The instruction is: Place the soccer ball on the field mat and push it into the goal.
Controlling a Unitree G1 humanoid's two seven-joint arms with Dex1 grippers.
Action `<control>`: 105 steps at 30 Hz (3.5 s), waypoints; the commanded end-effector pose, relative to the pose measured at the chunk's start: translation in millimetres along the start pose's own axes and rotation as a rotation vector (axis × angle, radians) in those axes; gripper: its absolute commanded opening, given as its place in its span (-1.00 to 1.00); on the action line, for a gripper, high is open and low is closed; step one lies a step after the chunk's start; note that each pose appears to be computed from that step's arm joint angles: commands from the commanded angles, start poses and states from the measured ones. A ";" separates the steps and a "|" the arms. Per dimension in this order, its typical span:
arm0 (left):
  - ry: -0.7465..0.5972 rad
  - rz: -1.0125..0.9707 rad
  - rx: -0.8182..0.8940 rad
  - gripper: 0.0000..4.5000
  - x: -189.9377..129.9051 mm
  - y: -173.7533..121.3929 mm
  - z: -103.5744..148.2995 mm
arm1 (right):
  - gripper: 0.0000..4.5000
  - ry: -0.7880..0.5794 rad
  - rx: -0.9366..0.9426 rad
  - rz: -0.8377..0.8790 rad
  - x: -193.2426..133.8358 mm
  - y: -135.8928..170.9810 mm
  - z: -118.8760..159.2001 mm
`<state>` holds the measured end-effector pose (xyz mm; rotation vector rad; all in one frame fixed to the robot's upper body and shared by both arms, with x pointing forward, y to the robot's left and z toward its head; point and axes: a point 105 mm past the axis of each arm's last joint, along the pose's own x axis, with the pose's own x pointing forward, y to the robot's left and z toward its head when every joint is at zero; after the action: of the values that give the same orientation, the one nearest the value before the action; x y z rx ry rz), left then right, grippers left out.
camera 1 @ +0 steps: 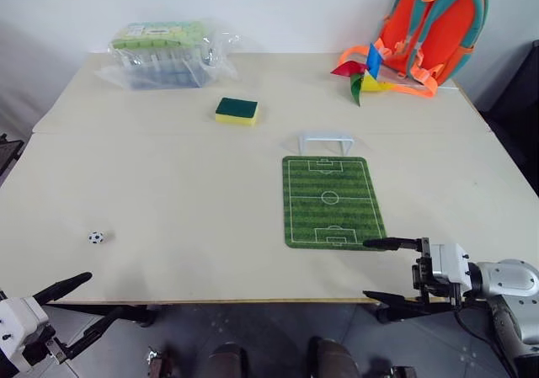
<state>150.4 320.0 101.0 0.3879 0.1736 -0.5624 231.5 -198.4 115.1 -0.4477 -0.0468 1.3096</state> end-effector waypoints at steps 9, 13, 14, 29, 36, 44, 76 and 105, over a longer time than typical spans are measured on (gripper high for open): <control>-0.069 0.367 -0.230 0.99 -46.0 13.6 -20.4 | 1.00 -0.298 0.049 -0.052 29.6 -7.7 47.6; -0.059 0.548 -0.317 0.99 -68.2 14.0 -39.1 | 1.00 -0.401 0.049 -0.106 36.5 -14.4 65.1; -0.073 0.606 -0.357 0.99 -75.4 11.6 -46.0 | 1.00 -0.418 0.038 -0.126 38.0 -16.9 68.0; -0.263 0.598 -0.356 0.99 18.7 73.3 11.7 | 1.00 -0.406 -0.076 -0.137 28.7 -24.8 64.6; -0.184 0.546 -0.358 0.99 54.0 91.9 12.2 | 1.00 -0.384 -0.097 -0.146 25.1 -22.8 60.0; -0.072 0.495 -0.380 0.99 59.7 80.4 -8.6 | 1.00 -0.373 -0.094 -0.195 19.2 -17.1 54.0; -0.269 -0.835 0.149 -0.64 247.0 -114.8 161.3 | 1.00 -0.045 -0.123 -0.306 -95.8 -13.8 7.3; -0.215 -0.910 0.194 -0.64 318.8 -210.4 166.6 | 1.00 0.013 -0.054 -0.439 -80.7 10.1 18.9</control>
<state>313.0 -59.4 102.0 0.4188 0.1004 -1.5128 196.4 -267.8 139.1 -0.4481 -0.1316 0.8911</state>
